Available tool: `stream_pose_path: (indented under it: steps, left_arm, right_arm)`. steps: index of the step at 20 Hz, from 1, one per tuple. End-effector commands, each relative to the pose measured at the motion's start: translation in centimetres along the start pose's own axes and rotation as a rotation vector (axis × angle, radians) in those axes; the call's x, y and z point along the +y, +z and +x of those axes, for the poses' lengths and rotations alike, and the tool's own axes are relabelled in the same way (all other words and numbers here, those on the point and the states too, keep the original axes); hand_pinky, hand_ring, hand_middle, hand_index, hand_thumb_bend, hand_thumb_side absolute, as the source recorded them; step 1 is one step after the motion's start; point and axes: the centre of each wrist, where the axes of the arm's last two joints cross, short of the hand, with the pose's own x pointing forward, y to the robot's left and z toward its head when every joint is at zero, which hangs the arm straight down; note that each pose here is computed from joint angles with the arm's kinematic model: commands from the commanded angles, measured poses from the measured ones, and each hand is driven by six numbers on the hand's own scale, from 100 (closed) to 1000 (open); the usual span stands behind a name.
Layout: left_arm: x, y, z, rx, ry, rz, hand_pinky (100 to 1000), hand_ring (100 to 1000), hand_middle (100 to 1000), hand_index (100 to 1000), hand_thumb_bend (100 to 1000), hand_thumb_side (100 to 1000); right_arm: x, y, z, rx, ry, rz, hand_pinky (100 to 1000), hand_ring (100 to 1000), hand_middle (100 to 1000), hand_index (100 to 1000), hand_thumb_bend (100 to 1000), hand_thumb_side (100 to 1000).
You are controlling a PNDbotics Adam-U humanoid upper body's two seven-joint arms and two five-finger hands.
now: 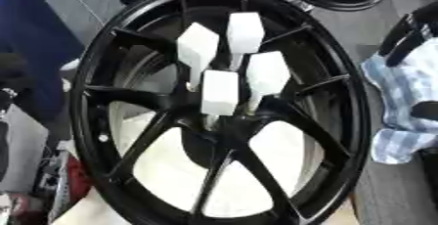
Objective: Pull the pin out of the wheel hub.
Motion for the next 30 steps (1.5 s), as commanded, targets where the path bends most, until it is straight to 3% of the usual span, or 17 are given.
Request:
stream_pose_path:
  steps: [1, 11, 21, 27, 30]
  left_arm:
    - [0.0, -0.4, 0.5, -0.022, -0.006, -0.019, 805, 931, 693, 824, 100, 764]
    - [0.0, -0.7, 0.6, -0.024, 0.002, -0.033, 804, 930, 693, 823, 100, 764]
    - [0.0, -1.0, 0.7, -0.026, 0.002, -0.037, 803, 930, 693, 823, 100, 766]
    - [-0.1, -1.2, 0.8, -0.028, 0.002, -0.04, 802, 931, 693, 822, 100, 766]
    - [-0.1, -1.3, 0.8, -0.031, 0.002, -0.042, 802, 931, 693, 823, 100, 766]
  right_arm:
    - [-1.1, -0.4, 0.6, 0.0, -0.012, -0.027, 763, 761, 709, 704, 447, 292]
    - [-1.9, -2.7, 1.5, 0.05, -0.143, -0.066, 758, 762, 713, 720, 512, 272]
    - [-1.7, -3.9, 1.8, 0.109, -0.179, 0.024, 749, 760, 735, 792, 580, 194]
    - [-1.4, -4.2, 1.8, 0.118, -0.22, 0.052, 719, 720, 781, 802, 585, 187]
    - [-1.3, -4.3, 1.8, 0.134, -0.24, 0.053, 728, 741, 781, 801, 586, 183]
